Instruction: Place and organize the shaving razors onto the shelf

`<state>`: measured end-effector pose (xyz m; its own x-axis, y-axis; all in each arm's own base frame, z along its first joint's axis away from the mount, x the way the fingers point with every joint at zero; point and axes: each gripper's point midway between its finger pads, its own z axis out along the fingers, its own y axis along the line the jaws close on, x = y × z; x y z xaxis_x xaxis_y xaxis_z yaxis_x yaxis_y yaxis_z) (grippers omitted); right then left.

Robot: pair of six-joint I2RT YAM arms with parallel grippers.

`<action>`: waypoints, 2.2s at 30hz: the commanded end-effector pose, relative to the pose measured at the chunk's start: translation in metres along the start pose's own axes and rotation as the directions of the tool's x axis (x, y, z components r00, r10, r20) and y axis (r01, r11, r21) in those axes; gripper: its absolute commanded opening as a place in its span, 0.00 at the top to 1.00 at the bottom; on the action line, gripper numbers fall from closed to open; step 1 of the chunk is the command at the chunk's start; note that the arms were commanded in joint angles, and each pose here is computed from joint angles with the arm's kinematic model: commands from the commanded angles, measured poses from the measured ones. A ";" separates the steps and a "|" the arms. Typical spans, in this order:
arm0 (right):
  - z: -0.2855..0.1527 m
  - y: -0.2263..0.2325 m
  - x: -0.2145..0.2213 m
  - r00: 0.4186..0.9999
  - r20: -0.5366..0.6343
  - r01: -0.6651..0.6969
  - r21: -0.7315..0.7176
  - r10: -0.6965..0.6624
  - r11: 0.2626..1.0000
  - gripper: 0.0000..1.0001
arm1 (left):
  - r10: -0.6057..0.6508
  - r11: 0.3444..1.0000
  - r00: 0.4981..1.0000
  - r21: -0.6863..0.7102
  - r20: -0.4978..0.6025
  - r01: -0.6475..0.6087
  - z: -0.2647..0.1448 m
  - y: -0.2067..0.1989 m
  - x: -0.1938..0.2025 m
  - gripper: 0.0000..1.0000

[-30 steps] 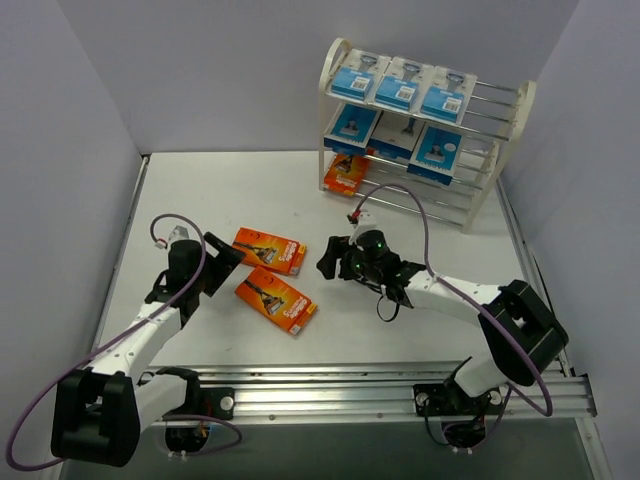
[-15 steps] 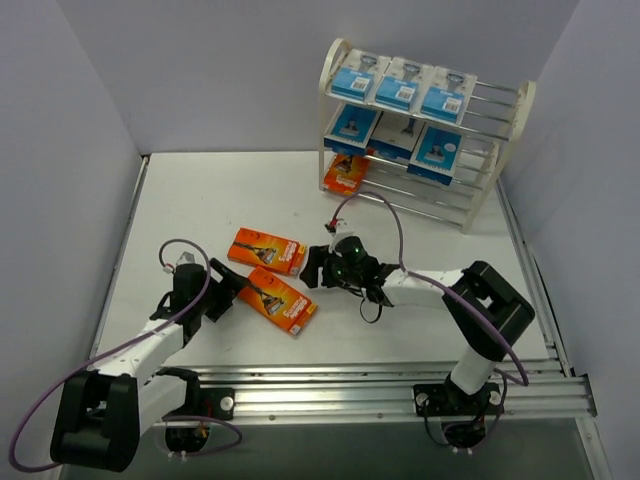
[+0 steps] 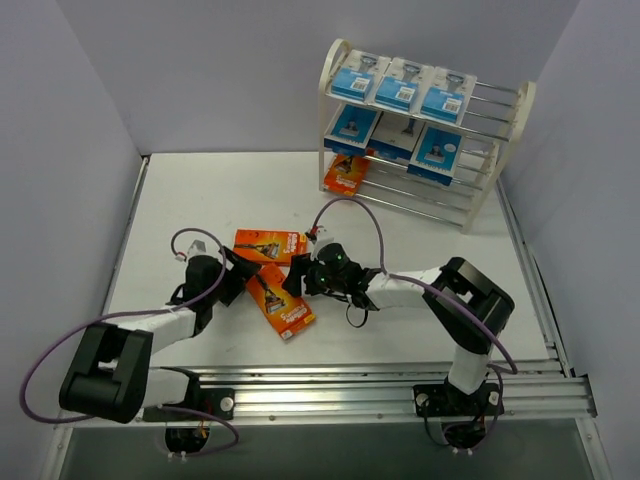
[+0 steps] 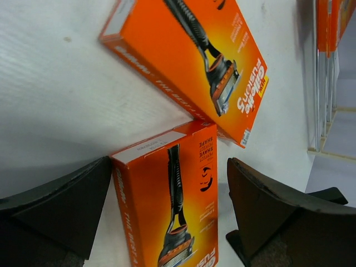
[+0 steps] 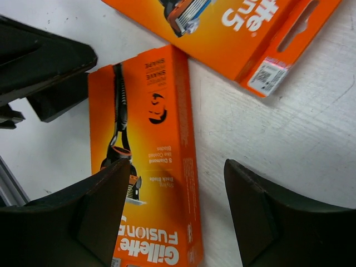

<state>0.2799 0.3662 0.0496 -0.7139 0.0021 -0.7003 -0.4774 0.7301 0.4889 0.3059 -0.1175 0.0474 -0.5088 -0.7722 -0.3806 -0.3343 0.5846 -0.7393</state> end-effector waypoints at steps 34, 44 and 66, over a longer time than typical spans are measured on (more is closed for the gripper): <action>-0.102 -0.013 0.000 0.994 0.113 -0.019 0.086 0.009 0.996 0.34 | 0.316 0.879 0.948 0.389 -0.039 -0.277 0.066 -0.173 0.068 0.06; -0.113 -0.030 0.018 0.994 0.105 -0.037 0.111 0.025 0.993 0.34 | 0.253 0.886 0.942 0.338 0.221 -0.317 -0.034 -0.195 -0.080 0.06; -0.125 -0.035 0.013 0.984 0.164 -0.079 0.088 0.064 0.993 0.34 | -0.052 0.998 0.992 -0.026 -0.112 0.050 -0.114 0.001 0.022 0.10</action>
<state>0.2191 0.2550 0.0741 -0.6729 0.1142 -0.7309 -0.3718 0.8020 0.4675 0.2156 -0.0983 0.1138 -0.5507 -0.7507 -0.3650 -0.3318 0.5981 -0.7295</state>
